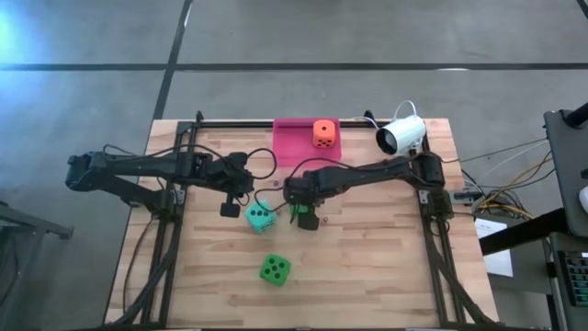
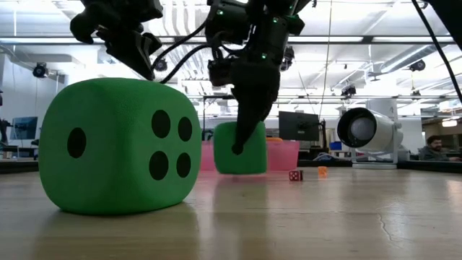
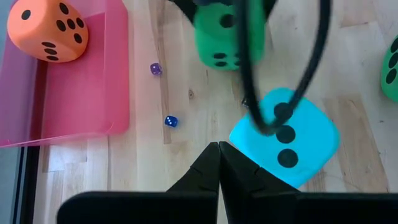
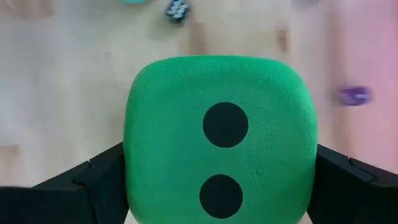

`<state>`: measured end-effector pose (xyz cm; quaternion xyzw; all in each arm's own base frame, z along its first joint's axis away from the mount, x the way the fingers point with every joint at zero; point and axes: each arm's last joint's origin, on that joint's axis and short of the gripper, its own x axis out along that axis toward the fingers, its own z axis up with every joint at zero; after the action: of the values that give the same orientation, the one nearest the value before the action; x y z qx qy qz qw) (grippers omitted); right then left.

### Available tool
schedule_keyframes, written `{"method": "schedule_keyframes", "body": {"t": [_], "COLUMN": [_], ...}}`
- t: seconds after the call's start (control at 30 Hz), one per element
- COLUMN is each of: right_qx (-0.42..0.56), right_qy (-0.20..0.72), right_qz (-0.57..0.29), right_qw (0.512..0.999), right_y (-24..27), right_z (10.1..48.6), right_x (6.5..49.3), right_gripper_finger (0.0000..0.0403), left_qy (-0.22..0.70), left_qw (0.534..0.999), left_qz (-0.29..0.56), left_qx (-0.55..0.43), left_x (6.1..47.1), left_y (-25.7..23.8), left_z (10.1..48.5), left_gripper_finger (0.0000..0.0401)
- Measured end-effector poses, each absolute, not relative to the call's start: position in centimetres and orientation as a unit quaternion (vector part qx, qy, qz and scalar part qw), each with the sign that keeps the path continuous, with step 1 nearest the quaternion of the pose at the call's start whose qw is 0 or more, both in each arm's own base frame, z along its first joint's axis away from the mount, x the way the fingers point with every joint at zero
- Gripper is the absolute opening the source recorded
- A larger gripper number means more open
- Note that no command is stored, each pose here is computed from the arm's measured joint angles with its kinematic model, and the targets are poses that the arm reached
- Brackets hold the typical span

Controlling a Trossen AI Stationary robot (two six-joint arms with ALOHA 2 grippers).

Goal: Pick & Place Dice
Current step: Put the top large green dice into the the pink bin

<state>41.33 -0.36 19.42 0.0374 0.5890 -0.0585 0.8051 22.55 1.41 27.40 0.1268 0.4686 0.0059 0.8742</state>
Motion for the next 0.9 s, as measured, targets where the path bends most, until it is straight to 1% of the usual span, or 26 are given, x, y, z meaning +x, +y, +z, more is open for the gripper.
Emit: {"method": "schedule_keyframes", "body": {"t": [0.1, 0.33, 0.5, 0.7, 0.9], "right_qx": [0.026, 0.03, -0.017, -0.041, -0.013], "right_qy": [0.593, 0.58, 0.578, 0.57, 0.553], "right_qz": [-0.063, -0.073, -0.08, -0.099, -0.042], "right_qw": [0.803, 0.811, 0.812, 0.814, 0.832], "right_y": [-1.1, -2.6, -4.2, -8.7, -14.3], "right_z": [20.6, 24.1, 26.8, 29.0, 28.9], "right_x": [40.6, 38.8, 36.8, 34.5, 32.8], "right_gripper_finger": [0.0346, 0.0356, 0.0351, 0.0358, 0.0357], "left_qy": [0.469, 0.469, 0.469, 0.469, 0.469], "left_qw": [0.874, 0.874, 0.874, 0.874, 0.874], "left_qz": [0.006, 0.006, 0.006, 0.006, 0.006], "left_qx": [0.127, 0.127, 0.127, 0.127, 0.127], "left_x": [22.6, 22.6, 22.6, 22.6, 22.6], "left_y": [1.4, 1.4, 1.4, 1.4, 1.4], "left_z": [27.4, 27.4, 27.4, 27.4, 27.4], "left_gripper_finger": [0.0008, 0.0008, 0.0008, 0.0008, 0.0008]}}
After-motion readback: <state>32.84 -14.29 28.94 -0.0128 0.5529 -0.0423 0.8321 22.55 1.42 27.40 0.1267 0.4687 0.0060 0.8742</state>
